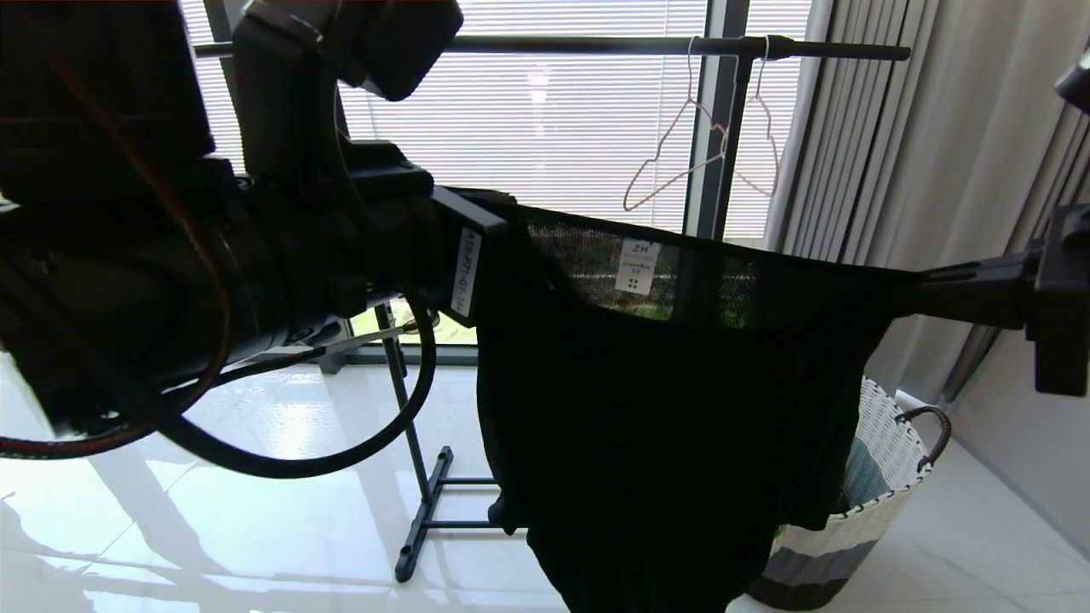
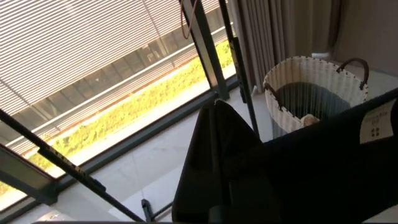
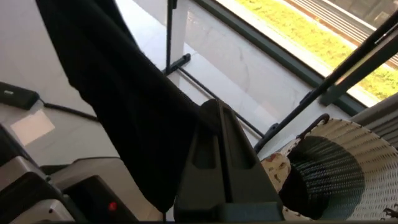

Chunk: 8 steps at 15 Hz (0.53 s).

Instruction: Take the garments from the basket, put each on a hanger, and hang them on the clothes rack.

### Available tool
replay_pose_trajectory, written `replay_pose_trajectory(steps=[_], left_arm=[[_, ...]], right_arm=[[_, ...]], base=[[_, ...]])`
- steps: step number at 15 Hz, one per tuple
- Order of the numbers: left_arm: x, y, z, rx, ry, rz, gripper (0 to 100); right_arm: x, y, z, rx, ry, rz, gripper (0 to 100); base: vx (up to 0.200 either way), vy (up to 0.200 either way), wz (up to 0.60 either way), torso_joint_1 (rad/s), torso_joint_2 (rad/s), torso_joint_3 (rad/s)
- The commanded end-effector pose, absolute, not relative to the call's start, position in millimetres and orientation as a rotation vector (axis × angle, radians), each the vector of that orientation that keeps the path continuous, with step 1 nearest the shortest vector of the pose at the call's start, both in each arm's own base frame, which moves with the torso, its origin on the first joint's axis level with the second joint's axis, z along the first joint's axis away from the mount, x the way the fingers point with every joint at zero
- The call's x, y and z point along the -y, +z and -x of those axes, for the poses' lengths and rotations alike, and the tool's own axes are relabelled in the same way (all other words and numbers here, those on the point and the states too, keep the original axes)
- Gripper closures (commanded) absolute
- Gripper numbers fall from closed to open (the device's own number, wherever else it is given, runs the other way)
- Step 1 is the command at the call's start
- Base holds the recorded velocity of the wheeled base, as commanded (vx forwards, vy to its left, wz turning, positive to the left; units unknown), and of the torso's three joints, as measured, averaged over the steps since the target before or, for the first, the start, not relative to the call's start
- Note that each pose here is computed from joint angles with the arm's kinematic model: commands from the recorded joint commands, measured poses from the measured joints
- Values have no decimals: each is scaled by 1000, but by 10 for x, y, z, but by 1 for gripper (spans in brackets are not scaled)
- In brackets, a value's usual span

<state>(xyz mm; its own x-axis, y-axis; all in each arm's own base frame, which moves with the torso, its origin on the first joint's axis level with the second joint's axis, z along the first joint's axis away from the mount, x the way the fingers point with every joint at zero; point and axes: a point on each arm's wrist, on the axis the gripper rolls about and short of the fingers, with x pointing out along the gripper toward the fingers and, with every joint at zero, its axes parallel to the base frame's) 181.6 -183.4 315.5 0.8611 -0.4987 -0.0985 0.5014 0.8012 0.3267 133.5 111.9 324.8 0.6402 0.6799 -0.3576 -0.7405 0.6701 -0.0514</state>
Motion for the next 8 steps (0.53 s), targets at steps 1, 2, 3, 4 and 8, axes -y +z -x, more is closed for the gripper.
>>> replay_pose_trajectory(steps=[1,2,3,4,8], left_arm=[[1984,3157,-1949,12,-571,-365,100],[2012,3185,-1971,22,-584,-360,100],[2053,3212,-2006,32,-592,-356,100],[2069,3230,-2021,38,-592,-353,100],[2039,3254,-1995,42,-585,-348,100]], right_arm=[[-1081,3218,-1016,-303,927,219,100],[-1116,3202,-981,-306,959,227,100],[-1171,3188,-948,-310,998,238,100],[-1205,3174,-952,-317,1009,245,100],[-1236,3159,-963,-324,1015,248,100]], base=[[0,0,0,0,0,0],[0,0,0,0,0,0],[0,0,0,0,0,0],[0,0,0,0,0,0],[0,0,0,0,0,0]])
